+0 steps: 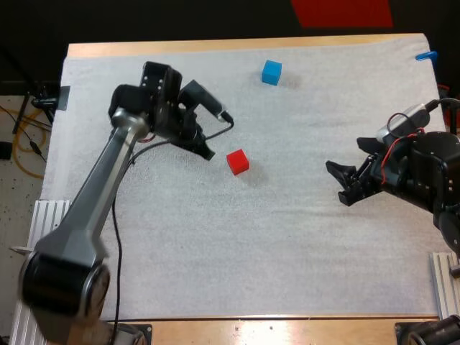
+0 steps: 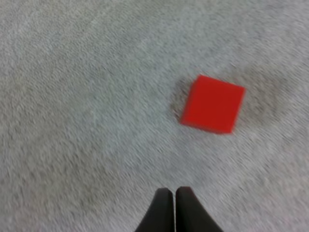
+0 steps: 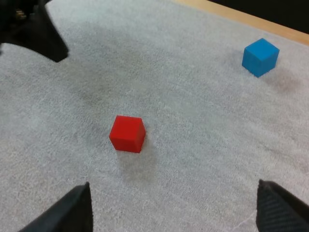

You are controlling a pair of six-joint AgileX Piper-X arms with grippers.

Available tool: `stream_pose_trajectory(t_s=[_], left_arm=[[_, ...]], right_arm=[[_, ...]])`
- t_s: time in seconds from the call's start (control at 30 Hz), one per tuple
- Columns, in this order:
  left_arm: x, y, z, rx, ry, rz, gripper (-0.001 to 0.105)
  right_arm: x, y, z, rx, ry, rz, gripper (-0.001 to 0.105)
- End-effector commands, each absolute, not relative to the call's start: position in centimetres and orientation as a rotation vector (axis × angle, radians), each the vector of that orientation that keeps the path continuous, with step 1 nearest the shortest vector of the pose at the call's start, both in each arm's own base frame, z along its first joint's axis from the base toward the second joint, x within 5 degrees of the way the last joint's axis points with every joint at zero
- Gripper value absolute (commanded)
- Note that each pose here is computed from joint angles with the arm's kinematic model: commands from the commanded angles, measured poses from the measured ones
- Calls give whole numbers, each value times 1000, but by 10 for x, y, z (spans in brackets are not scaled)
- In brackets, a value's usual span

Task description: Stack red cube on blue cube

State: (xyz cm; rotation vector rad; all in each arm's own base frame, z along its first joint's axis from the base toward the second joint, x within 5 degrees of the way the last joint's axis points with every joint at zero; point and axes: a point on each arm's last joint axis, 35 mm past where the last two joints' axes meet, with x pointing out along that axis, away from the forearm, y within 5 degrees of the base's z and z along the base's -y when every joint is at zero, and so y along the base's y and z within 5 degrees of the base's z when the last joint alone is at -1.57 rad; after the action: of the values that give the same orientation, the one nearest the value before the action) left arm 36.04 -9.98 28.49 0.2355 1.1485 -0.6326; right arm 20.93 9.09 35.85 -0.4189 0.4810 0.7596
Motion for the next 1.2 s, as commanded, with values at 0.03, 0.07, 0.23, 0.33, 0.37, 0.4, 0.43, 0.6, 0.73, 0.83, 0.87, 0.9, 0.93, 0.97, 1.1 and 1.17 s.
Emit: stream_pose_trajectory(t_s=[0.03,0.07,0.23,0.33,0.37,0.4,0.43,0.6,0.73,0.83,0.87,0.9,0.93,0.97,1.1,1.17], left_arm=[[342,-96,297,250,1128,-629,0],[332,-93,301,251,1115,-629,0],[289,-82,326,253,1017,-621,0],[266,-78,336,252,957,-616,0],[257,-75,340,249,927,-615,0],[249,-73,343,244,905,-618,0],[243,-72,345,239,894,-618,0],[204,-62,351,202,832,-607,0],[180,-56,351,204,789,-605,0],[163,-52,352,180,738,-592,0],[158,-51,354,165,707,-589,0],[152,-50,354,149,682,-598,0],[151,-50,354,144,675,-604,0],[146,-49,354,133,655,-610,0],[136,-46,355,118,625,-606,0],[133,-46,356,119,613,-606,0]], right_arm=[[209,91,364,-419,461,754,67],[209,91,364,-418,461,755,67],[211,92,361,-418,472,756,67],[218,95,354,-418,501,760,67],[220,96,352,-418,510,762,67],[223,97,349,-415,523,762,67],[225,97,347,-413,529,762,67],[237,106,336,-425,550,761,67],[244,122,334,-456,556,776,67],[251,140,332,-494,568,778,67],[255,148,331,-514,575,772,67],[258,155,331,-528,578,772,67],[260,159,329,-532,583,778,67],[263,168,327,-543,589,791,67],[275,198,318,-589,617,787,67],[281,209,314,-574,640,766,67]])
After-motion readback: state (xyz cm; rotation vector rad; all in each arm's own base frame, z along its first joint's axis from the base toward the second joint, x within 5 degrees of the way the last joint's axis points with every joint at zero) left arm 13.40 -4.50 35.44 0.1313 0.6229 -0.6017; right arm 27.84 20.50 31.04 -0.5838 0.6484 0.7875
